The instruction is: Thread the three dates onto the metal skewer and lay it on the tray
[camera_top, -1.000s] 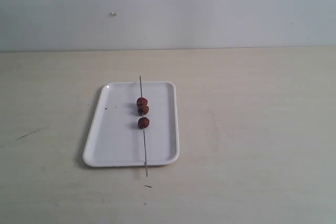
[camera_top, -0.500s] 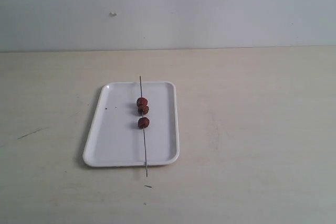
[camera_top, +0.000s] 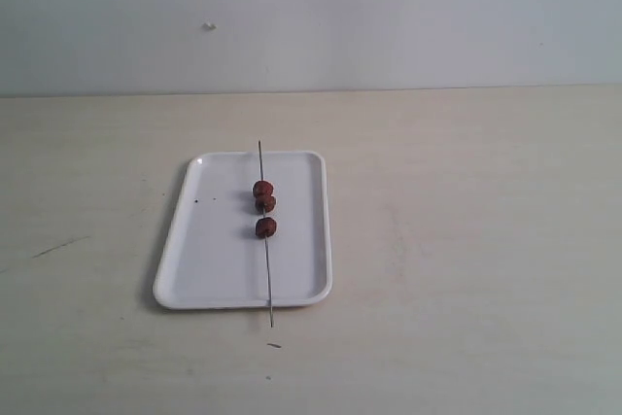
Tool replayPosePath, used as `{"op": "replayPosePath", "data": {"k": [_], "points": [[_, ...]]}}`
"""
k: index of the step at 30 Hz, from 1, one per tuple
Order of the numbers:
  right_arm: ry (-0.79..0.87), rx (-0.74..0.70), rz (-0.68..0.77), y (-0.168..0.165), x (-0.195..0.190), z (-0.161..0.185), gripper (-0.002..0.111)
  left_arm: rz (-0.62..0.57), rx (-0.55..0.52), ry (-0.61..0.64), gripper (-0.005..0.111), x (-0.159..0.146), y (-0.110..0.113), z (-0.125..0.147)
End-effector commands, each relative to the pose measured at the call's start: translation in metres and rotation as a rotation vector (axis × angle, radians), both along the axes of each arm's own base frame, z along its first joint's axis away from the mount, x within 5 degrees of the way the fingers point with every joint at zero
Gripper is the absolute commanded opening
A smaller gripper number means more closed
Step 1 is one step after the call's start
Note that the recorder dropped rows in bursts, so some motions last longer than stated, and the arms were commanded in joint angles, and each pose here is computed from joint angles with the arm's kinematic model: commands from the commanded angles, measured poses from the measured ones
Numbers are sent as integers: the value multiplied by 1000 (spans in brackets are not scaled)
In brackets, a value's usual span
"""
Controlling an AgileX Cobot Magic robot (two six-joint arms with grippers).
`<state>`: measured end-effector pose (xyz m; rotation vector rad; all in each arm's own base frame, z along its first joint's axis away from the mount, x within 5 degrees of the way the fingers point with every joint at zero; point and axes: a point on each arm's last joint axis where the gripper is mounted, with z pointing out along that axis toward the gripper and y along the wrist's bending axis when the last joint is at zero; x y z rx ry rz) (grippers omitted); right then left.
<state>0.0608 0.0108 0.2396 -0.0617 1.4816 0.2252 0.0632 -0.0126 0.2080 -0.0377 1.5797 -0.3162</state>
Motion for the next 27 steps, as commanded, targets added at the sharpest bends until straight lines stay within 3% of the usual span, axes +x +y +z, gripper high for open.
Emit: {"op": "replayPosePath", "data": {"k": [1,9,16,27], "points": [[38,1,10,1,-1,-5,0,-11,-3,-4,0,0,-1,1],[71,-89,-21,-1,-4,-13,0,-9,-3,-4,0,0,-1,1],[238,-139,-283,-16,-10,-29,0,-9,-3,-4,0,0,-1,1],[344,-121,-298,-18,-8,-57,0,-9,-3,-4,0,0,-1,1]]}}
